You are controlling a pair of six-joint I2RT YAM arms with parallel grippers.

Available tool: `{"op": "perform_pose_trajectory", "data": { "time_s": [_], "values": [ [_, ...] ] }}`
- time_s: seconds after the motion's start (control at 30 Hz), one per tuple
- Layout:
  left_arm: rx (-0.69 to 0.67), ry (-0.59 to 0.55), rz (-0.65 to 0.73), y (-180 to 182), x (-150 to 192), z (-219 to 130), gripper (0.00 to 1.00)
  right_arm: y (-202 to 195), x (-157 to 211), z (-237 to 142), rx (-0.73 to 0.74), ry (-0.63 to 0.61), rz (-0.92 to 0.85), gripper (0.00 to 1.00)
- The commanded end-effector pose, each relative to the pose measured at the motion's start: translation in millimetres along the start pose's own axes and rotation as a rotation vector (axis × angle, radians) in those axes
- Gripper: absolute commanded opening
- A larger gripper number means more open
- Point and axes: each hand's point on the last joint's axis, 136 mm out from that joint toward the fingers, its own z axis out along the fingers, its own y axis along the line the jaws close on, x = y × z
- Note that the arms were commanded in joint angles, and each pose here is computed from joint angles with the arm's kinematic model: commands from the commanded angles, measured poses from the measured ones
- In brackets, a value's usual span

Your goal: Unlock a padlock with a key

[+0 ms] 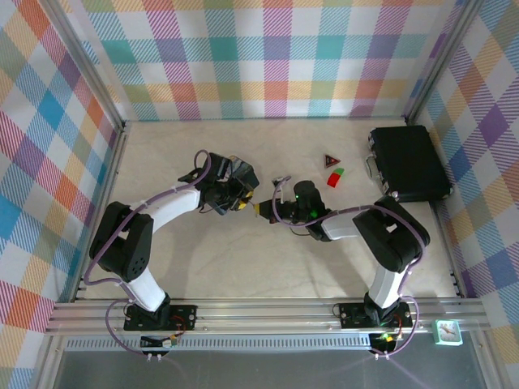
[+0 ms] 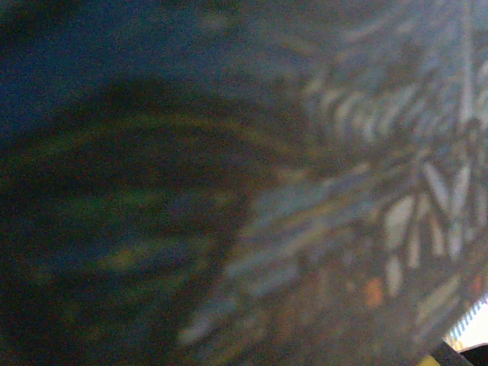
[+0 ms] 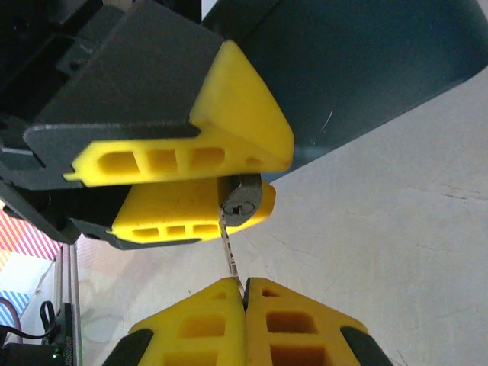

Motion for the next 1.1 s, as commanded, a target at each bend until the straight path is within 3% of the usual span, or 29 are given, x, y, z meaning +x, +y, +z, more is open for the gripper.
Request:
{"op": "perform_pose_trajectory", "data": {
  "time_s": [0.0, 0.5, 0.87, 1.07],
  "values": [
    [0.032, 0.018, 0.006, -8, 9, -5, 0.18, 7, -13, 5, -0.042, -0.029, -0.008, 0.00],
    [0.055, 0.000, 0.036, -19, 11, -8, 0.18, -2, -6, 2, 0.008, -0.007, 0.001, 0.00],
    [-0.331, -0.066, 0.353, 57, 1, 12, 0.23, -18, 46, -46, 0.168, 0.126, 0.026, 0.00],
    [-0.414, -0.084, 0.471, 82, 4, 30, 0.27, -23, 54, -60, 0.225, 0.150, 0.028, 0.00]
  ]
}}
